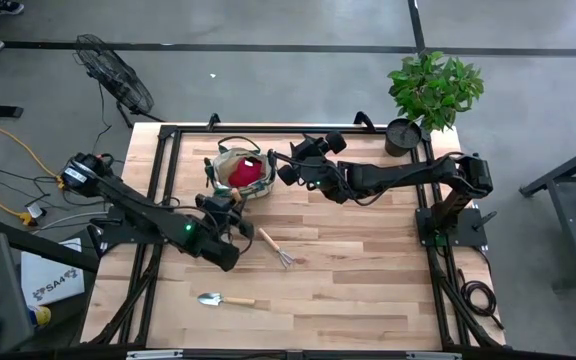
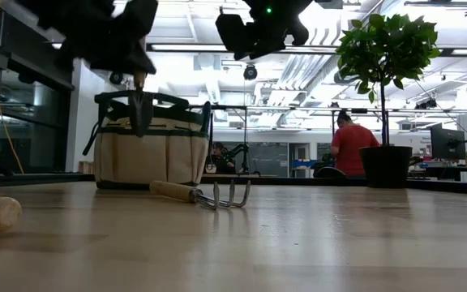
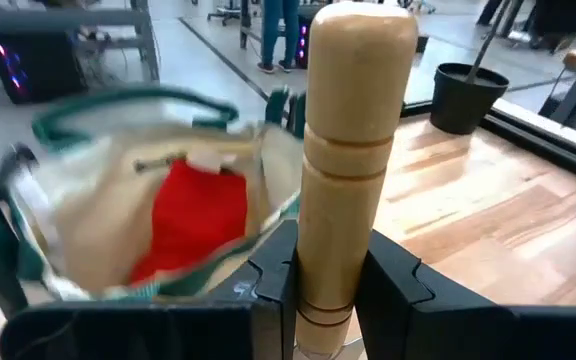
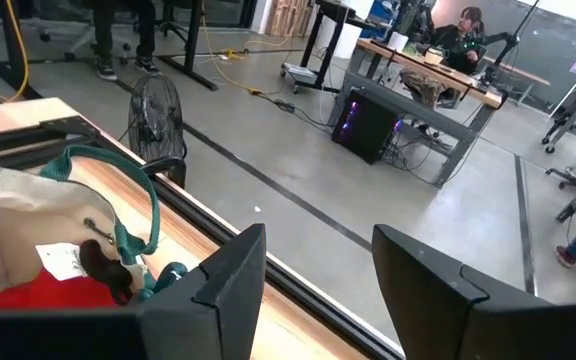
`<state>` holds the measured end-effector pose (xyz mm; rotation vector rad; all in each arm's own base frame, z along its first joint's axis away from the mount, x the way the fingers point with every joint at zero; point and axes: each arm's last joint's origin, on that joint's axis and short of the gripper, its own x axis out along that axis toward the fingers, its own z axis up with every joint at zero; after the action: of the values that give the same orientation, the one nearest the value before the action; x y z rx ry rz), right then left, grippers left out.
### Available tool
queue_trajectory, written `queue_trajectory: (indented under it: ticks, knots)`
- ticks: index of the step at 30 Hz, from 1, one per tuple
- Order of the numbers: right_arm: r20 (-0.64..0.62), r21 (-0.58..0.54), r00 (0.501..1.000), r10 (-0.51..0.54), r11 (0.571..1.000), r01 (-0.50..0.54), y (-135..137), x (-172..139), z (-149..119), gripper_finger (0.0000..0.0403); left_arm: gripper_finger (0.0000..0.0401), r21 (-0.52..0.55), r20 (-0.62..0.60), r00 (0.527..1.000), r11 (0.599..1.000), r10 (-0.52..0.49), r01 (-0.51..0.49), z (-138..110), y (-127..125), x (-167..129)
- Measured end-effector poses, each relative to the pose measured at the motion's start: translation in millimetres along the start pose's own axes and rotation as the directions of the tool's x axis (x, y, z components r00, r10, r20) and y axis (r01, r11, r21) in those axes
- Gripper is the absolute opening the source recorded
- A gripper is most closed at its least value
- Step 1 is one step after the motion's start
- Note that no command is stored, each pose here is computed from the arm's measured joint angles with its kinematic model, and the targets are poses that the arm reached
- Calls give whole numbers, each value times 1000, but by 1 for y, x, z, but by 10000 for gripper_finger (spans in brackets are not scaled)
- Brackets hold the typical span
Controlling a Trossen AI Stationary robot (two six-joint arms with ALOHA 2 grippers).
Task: Pick & Place Garden tools in Gardening bag
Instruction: Put the brown trowel into the gardening bag
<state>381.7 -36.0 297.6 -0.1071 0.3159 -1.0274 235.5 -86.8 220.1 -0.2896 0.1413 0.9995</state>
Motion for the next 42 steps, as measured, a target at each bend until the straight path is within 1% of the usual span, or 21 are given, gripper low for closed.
queue_trajectory:
  ticks: [3,6,10,13,15,18,24,27,34,37,42]
  knots:
    - [-1,41,1000,7,999,-7,0,0,0,178,64,44,15,999,999,30,-31,13,-6,1]
    - [-1,53,1000,8,999,-8,0,0,0,178,64,70,-9,998,996,59,-58,19,-6,6]
    - [-5,60,1000,8,998,-8,0,0,-1,178,64,108,-29,994,989,103,-99,15,-3,16]
    - [-5,65,1000,8,998,-8,0,0,-1,178,64,95,-20,991,987,133,-130,19,0,22]
    - [-7,63,1000,9,998,-9,0,0,-1,178,64,105,-21,988,983,152,-149,19,2,25]
    - [-8,62,1000,10,998,-9,0,0,-1,178,64,104,-8,986,981,166,-164,20,4,28]
    - [-8,62,1000,10,998,-10,0,0,-1,178,64,105,7,986,980,168,-168,21,3,28]
    - [-8,62,1000,11,998,-11,0,0,-1,178,64,93,9,986,982,164,-164,25,1,27]
    - [-10,63,999,36,997,-36,1,0,-1,178,64,129,44,985,977,166,-170,32,-3,26]
    - [-11,62,999,36,997,-36,1,0,-1,178,64,135,40,983,974,180,-184,33,-1,29]
    - [-11,63,999,36,997,-35,1,0,-1,178,64,125,-3,977,969,213,-211,29,6,39]
